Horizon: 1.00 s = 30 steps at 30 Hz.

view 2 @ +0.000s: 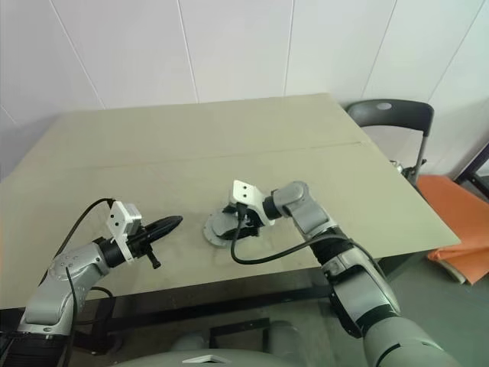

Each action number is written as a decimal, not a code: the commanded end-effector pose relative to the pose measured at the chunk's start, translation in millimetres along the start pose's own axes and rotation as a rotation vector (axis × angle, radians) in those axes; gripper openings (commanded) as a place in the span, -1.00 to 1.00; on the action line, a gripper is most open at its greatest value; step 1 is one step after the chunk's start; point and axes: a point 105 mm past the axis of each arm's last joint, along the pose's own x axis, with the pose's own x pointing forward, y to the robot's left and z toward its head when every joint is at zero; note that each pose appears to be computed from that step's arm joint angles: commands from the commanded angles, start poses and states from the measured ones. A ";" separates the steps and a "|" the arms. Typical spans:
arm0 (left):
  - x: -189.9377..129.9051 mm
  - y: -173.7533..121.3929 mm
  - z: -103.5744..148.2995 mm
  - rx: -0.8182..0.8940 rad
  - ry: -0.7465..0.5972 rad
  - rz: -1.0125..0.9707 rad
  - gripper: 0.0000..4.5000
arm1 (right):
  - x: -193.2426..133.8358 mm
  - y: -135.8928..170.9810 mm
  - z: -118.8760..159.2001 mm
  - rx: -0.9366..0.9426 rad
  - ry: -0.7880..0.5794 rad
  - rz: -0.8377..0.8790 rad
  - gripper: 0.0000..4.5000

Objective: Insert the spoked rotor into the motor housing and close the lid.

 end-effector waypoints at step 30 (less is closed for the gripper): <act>2.9 -4.9 6.3 0.023 -0.028 -0.016 -1.00 | -3.7 -13.2 -14.3 0.113 0.043 -0.077 0.44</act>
